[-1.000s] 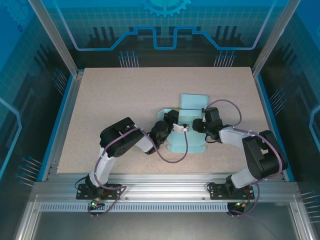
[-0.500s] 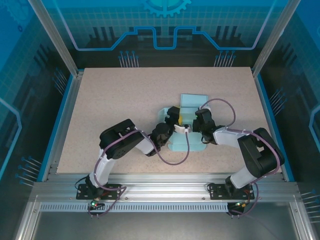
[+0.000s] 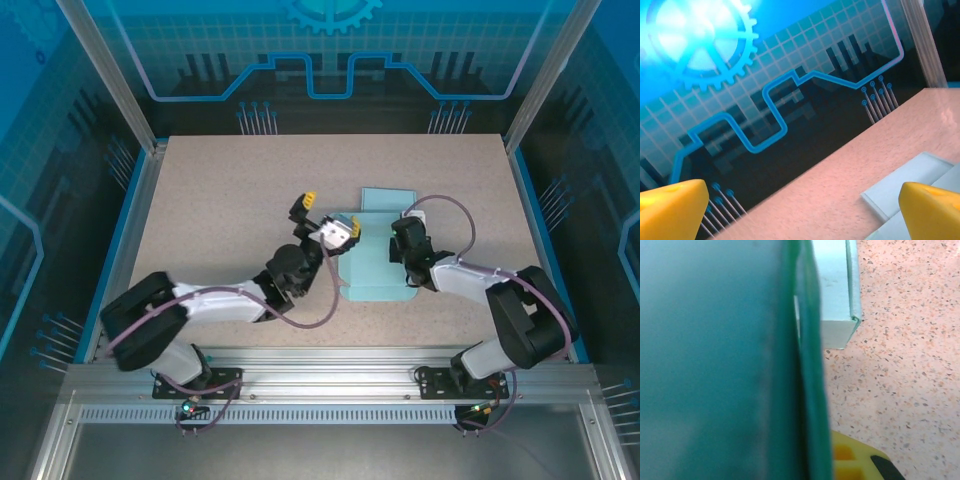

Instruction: Fold the paper box

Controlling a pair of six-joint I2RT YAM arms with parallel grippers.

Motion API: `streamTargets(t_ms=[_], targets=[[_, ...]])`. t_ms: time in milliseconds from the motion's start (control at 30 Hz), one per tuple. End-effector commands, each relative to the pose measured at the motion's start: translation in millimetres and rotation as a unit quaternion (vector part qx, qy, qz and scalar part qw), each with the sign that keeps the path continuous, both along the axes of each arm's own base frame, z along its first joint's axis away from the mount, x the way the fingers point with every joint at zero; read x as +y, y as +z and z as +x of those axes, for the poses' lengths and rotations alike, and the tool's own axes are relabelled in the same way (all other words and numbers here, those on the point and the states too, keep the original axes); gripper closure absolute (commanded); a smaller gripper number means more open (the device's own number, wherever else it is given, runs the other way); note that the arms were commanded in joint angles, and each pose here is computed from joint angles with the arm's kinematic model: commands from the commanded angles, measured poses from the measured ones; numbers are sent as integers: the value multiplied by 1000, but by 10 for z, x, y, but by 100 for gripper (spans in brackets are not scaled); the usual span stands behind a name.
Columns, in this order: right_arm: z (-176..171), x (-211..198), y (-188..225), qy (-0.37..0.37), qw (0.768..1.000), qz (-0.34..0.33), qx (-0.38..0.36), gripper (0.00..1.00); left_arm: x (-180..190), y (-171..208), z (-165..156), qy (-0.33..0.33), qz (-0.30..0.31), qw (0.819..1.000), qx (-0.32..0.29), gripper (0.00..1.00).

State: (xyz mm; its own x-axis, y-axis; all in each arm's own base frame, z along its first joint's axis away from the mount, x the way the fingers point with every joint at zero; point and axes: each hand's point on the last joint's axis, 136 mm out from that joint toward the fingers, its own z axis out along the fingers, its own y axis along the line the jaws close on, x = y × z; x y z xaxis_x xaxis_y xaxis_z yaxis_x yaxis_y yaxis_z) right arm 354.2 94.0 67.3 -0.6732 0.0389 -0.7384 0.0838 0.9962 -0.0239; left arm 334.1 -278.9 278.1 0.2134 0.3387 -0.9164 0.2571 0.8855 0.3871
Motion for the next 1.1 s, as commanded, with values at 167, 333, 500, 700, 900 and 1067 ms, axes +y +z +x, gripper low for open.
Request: streamTargets(t_ms=[167, 333, 500, 700, 900, 1067], targets=[[-69, 111, 276, 60, 994, 88, 0, 100, 592, -313, 58, -14, -257, 927, 272, 1], [-103, 95, 328, 51, 991, 119, -20, 100, 800, -519, 61, 4, -296, 899, 321, 1], [-182, -203, 404, -28, 994, 98, -37, 100, 673, -556, -9, -46, -312, 881, 353, 1], [-257, -240, 493, -3, 993, 103, -58, 100, 308, -447, -64, -144, -325, 856, 375, 1], [-246, -224, 515, 19, 991, 119, -64, 100, -27, -473, -12, -198, -334, 835, 390, 1], [-216, -249, 576, 24, 992, 101, -69, 100, -242, -383, 50, -215, -332, 838, 376, 1]])
